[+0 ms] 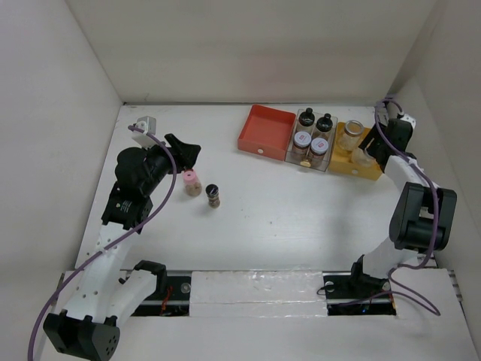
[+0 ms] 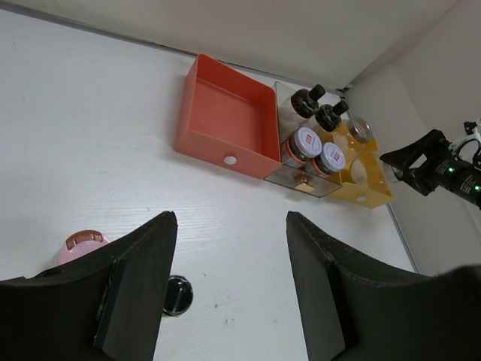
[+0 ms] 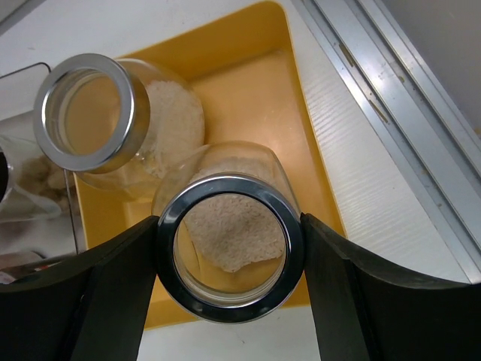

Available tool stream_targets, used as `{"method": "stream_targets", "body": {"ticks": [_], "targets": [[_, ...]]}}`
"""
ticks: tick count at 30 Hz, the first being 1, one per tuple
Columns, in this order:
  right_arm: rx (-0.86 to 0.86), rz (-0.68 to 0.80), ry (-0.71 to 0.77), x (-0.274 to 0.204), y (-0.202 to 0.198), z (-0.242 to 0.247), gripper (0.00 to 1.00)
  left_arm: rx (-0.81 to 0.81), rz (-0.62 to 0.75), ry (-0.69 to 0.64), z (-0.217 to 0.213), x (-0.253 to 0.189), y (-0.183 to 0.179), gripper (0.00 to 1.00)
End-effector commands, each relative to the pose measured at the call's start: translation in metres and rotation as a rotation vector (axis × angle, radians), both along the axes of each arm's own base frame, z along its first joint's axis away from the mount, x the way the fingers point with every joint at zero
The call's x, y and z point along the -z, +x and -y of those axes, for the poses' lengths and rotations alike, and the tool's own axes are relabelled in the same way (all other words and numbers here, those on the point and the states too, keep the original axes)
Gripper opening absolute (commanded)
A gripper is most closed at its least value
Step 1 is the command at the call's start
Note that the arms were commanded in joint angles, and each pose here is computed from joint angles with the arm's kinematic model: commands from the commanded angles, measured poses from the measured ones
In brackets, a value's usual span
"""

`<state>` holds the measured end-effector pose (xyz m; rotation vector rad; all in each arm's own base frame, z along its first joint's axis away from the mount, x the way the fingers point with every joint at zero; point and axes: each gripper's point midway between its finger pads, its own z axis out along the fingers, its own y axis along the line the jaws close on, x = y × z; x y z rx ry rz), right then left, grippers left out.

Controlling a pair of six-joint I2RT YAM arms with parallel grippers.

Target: Organize the condiment bottles

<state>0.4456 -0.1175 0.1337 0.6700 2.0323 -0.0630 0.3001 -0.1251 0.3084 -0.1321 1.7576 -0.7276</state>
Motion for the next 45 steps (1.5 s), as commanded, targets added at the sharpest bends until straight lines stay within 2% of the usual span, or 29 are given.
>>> {"method": "stream_targets", "body": {"ticks": [1,9,15,17,21,22,26,27,29,36,40,45], "targets": [[0.005,0.158,-0.037,-0.042,0.026,0.001,0.54,0.004,0.055,0.001,0.001,-0.014,0.001,0.56],[0.009,0.145,-0.047,-0.040,0.024,0.003,0.79,-0.014,0.055,0.003,-0.002,-0.014,0.002,0.56],[-0.023,0.237,-0.066,-0.085,0.017,-0.007,0.96,-0.059,0.016,0.019,-0.009,-0.004,0.006,0.57],[-0.035,0.271,-0.068,-0.103,0.012,-0.011,0.98,-0.097,-0.019,0.044,-0.015,0.006,0.013,0.59],[-0.085,0.335,-0.072,-0.129,-0.003,-0.035,0.99,-0.219,-0.089,0.122,-0.036,0.021,0.017,0.69],[-0.103,0.346,-0.073,-0.132,-0.006,-0.046,0.99,-0.278,-0.107,0.142,-0.046,0.023,0.022,0.75],[-0.167,0.390,-0.085,-0.145,-0.030,-0.083,0.99,-0.310,-0.246,0.235,-0.053,0.065,0.030,0.78],[-0.182,0.373,-0.082,-0.133,-0.039,-0.092,0.99,-0.323,-0.280,0.255,-0.055,0.076,0.033,0.78],[-0.278,0.469,-0.070,-0.155,-0.054,-0.132,0.99,-0.321,-0.367,0.307,-0.056,0.107,0.040,0.78],[-0.599,0.524,-0.022,-0.156,-0.097,-0.242,0.99,-0.319,-0.464,0.411,-0.045,0.138,0.054,0.78],[-0.702,0.517,-0.035,-0.152,-0.112,-0.281,0.99,-0.325,-0.526,0.460,-0.041,0.159,0.057,0.76],[-0.746,0.519,-0.035,-0.155,-0.118,-0.303,0.99,-0.335,-0.526,0.465,-0.042,0.162,0.060,0.65]]}}
